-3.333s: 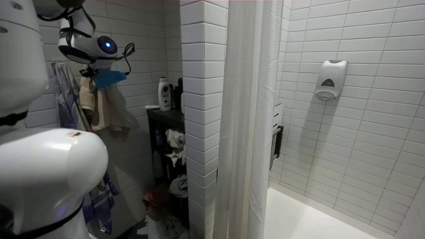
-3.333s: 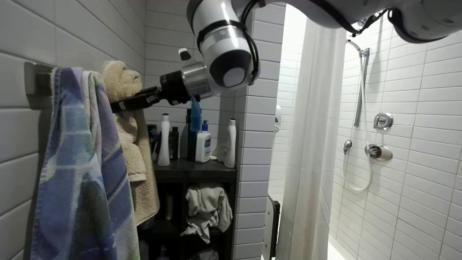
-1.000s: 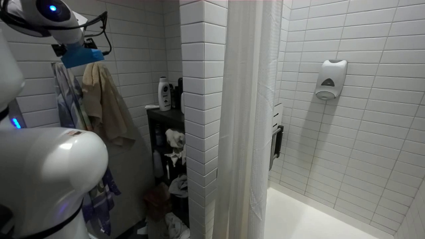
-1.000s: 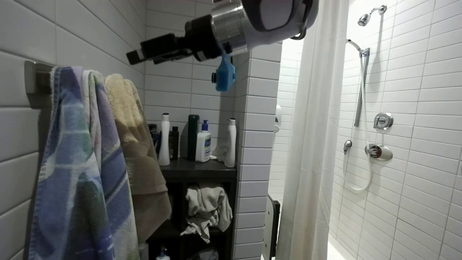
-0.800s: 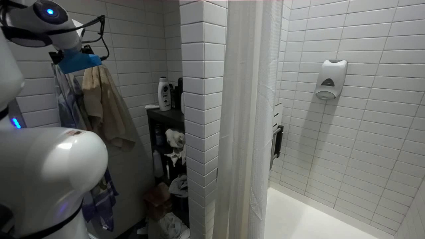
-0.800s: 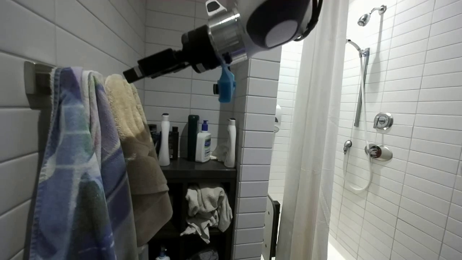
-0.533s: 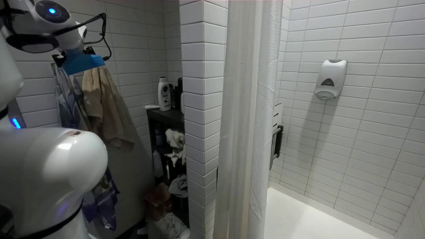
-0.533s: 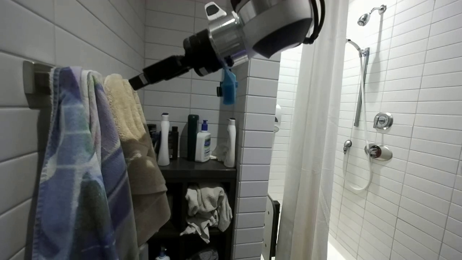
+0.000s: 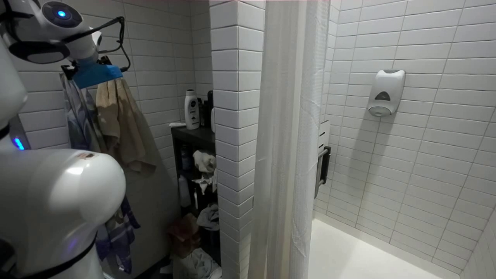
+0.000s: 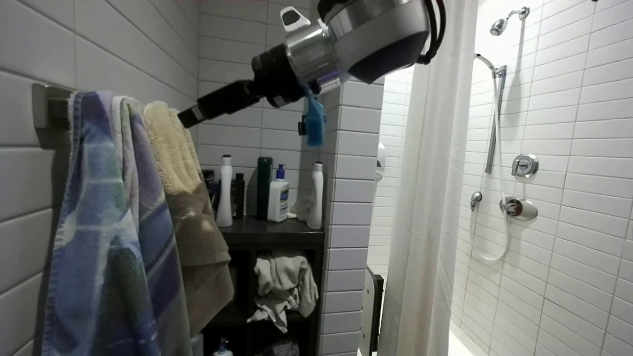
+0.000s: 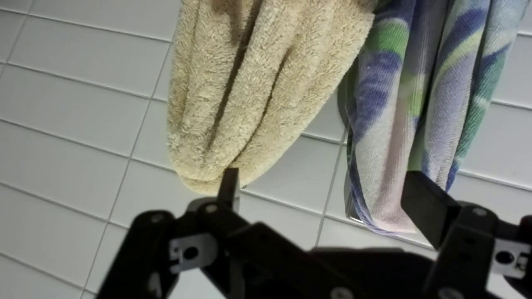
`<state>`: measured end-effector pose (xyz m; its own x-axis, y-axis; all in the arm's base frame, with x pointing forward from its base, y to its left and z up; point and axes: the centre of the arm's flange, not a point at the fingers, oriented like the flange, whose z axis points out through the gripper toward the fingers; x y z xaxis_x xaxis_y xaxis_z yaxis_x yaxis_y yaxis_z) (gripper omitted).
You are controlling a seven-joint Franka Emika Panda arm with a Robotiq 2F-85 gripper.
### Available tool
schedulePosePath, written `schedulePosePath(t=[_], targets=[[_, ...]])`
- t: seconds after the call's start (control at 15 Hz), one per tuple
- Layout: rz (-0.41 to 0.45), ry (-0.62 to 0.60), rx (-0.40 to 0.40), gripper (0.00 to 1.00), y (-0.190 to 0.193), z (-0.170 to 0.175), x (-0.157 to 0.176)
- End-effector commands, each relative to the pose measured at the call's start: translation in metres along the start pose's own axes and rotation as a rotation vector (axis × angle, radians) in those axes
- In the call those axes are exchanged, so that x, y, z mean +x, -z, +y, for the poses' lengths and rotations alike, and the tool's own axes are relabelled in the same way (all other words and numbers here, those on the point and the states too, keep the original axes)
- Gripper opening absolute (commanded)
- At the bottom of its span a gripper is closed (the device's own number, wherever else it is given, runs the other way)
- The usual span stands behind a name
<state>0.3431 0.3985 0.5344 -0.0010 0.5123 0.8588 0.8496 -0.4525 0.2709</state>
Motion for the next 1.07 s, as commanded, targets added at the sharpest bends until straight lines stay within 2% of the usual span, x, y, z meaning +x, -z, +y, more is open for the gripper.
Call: schedulePosePath(t=[0.0,0.27,0.4,0.6,0.87,1.0], targets=[[0.012,0.003,-0.039,1.0,0.005,0.011,0.022],[0.12,0.076,-0.169,1.0,0.016,0.029,0.049],[0.137,0.088,-0.202,1.0,0.024,0.037,0.067],[0.11,0.057,-0.148,1.0,0.027,0.041,0.081],[0.05,-0.031,-0.033,1.0,0.019,0.041,0.082],[0.017,-0.047,-0.002,1.0,0.016,0.044,0.084]])
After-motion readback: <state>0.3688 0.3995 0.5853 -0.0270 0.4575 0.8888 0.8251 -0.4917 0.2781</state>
